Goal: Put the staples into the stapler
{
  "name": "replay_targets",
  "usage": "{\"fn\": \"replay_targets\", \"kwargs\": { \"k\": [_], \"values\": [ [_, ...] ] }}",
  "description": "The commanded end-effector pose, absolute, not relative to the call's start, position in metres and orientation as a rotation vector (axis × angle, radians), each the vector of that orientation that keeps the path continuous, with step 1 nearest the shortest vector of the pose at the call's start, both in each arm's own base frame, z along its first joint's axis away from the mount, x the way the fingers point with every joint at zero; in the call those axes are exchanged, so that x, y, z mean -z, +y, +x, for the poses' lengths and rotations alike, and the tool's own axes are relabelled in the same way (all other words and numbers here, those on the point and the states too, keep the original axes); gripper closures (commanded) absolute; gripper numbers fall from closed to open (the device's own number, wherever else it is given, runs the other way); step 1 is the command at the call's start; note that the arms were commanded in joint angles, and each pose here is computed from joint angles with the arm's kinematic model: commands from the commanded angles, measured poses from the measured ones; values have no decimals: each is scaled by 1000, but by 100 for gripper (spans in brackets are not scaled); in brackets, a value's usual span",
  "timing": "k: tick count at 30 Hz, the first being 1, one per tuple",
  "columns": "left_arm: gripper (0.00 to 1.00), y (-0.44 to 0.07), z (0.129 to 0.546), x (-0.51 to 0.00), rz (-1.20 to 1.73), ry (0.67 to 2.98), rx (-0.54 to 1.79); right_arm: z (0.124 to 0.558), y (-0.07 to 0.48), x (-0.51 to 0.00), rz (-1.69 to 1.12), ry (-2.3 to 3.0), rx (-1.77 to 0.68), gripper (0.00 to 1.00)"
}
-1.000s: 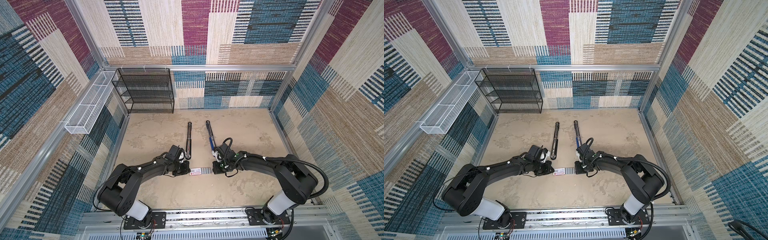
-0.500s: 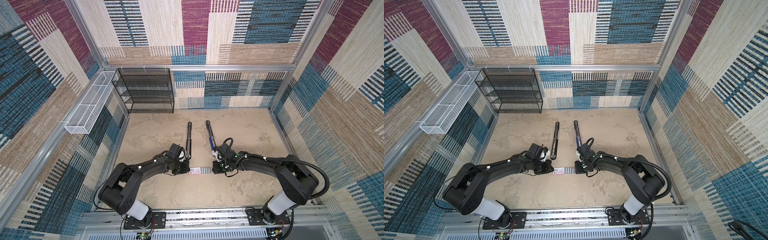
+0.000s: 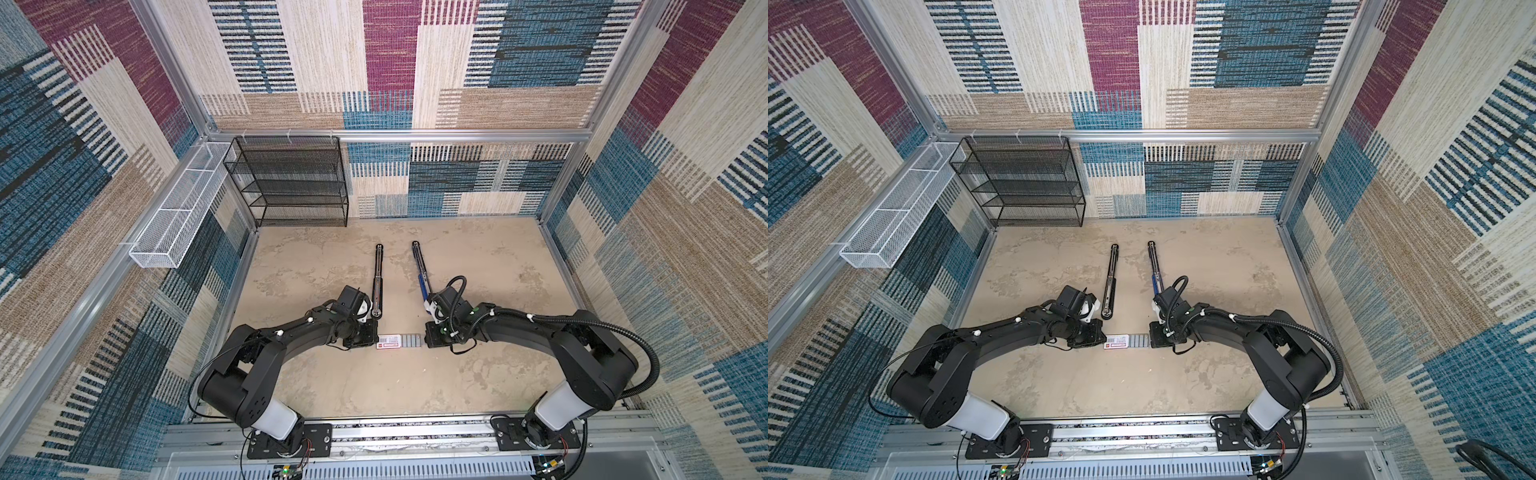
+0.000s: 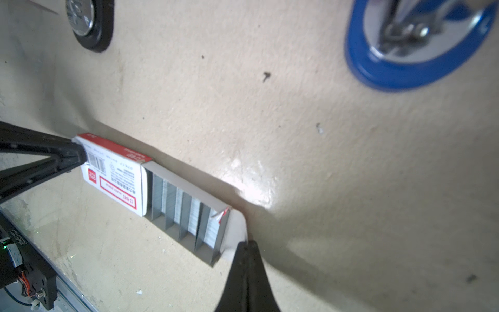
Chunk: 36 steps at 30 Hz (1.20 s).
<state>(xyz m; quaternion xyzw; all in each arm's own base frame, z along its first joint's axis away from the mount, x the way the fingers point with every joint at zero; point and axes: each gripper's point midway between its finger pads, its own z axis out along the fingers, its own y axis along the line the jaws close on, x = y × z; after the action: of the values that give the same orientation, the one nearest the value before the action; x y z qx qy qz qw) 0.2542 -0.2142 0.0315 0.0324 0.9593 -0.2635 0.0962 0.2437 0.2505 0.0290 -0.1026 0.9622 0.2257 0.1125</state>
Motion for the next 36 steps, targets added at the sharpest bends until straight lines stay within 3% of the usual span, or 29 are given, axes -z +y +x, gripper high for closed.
{"fn": "replay_targets", "kwargs": {
  "k": [1, 3, 5, 16, 30, 36],
  "values": [
    [100, -214, 255, -32, 135, 2844, 771, 245, 255, -34, -296, 2801, -692, 89],
    [100, -214, 256, -32, 134, 2847, 768, 245, 254, -34, -292, 2803, -691, 83],
    [89, -213, 256, -32, 127, 2851, 761, 244, 254, -35, -290, 2801, -694, 80],
    [71, -208, 256, -42, 110, 2834, 730, 240, 251, -34, -297, 2810, -689, 82],
    [70, -197, 253, -67, 43, 2764, 713, 227, 280, -33, -343, 2824, -917, 91],
    [70, -204, 251, -78, 25, 2741, 788, 218, 295, -34, -408, 2817, -999, 89]
  ]
}}
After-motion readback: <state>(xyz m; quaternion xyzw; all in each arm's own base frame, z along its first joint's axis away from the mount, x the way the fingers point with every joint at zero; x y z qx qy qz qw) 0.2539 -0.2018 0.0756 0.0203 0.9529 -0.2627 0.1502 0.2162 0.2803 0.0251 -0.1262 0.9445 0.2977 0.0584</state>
